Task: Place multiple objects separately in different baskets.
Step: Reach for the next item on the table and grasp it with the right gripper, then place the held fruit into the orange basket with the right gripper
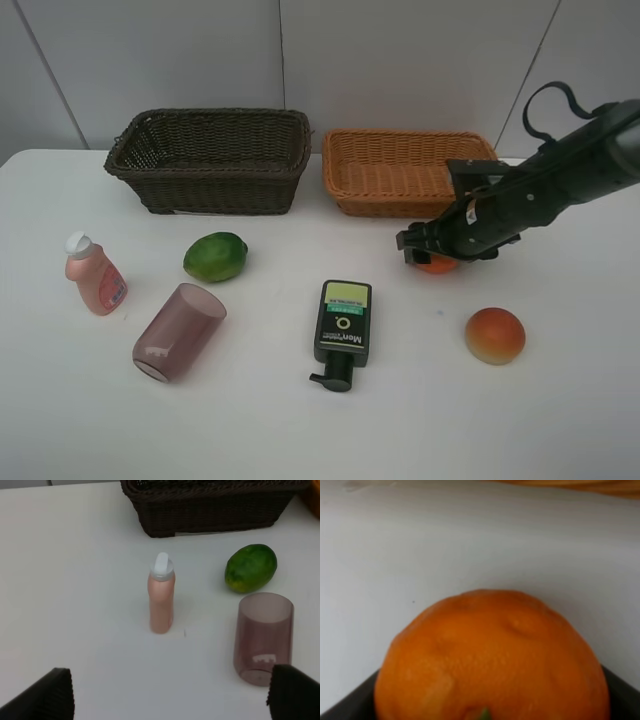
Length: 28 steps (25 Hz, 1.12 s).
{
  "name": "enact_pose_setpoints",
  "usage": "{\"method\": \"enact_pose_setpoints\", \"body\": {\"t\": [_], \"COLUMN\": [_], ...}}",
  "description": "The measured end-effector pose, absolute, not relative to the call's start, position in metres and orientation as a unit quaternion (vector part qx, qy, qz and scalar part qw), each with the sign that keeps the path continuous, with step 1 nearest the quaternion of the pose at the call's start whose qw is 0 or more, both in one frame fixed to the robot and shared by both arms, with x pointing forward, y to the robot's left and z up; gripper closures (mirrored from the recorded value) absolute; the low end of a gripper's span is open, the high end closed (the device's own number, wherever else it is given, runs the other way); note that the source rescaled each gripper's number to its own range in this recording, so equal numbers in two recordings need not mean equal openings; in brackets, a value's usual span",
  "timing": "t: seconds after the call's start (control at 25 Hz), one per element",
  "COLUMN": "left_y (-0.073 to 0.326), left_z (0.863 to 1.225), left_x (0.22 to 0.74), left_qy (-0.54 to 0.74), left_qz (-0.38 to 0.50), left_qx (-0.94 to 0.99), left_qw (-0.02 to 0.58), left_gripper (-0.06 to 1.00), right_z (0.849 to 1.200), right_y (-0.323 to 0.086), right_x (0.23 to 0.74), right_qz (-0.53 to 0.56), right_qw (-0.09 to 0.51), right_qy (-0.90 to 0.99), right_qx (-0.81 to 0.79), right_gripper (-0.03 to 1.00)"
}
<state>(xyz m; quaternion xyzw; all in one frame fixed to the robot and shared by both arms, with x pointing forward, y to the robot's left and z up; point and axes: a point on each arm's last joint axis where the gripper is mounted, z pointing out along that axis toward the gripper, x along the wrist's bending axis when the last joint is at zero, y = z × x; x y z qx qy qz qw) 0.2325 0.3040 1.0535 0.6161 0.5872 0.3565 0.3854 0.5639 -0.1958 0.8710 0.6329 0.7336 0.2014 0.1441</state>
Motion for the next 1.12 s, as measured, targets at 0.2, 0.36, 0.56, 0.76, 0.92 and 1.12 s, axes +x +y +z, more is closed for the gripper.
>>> {"method": "enact_pose_setpoints", "body": {"t": [0.2, 0.36, 0.56, 0.76, 0.92, 1.12], "left_y": [0.304, 0.304, 0.304, 0.304, 0.304, 0.304], "left_z": [1.053, 1.053, 1.053, 1.053, 1.053, 1.053], "left_x": [0.232, 0.232, 0.232, 0.232, 0.232, 0.232], "left_qy": [0.587, 0.587, 0.587, 0.587, 0.587, 0.587], "left_qz": [0.356, 0.356, 0.356, 0.356, 0.356, 0.356], "left_qx": [0.616, 0.616, 0.616, 0.616, 0.616, 0.616], "left_qw": [0.385, 0.385, 0.385, 0.385, 0.385, 0.385], "left_gripper": [-0.06, -0.06, -0.06, -0.06, -0.06, -0.06], "right_z": [0.871, 0.872, 0.891, 0.921, 0.94, 0.968], "right_y": [-0.196, -0.196, -0.201, -0.21, -0.217, -0.213], "right_x": [0.564, 0.563, 0.56, 0.551, 0.549, 0.559], "right_qz": [0.201, 0.198, 0.176, 0.142, 0.082, 0.05], "right_qw": [0.144, 0.144, 0.153, 0.164, 0.164, 0.139], "right_qy": [0.734, 0.734, 0.731, 0.725, 0.72, 0.738], "right_qx": [0.633, 0.634, 0.641, 0.653, 0.67, 0.658], "right_gripper": [0.65, 0.65, 0.65, 0.65, 0.65, 0.65]}}
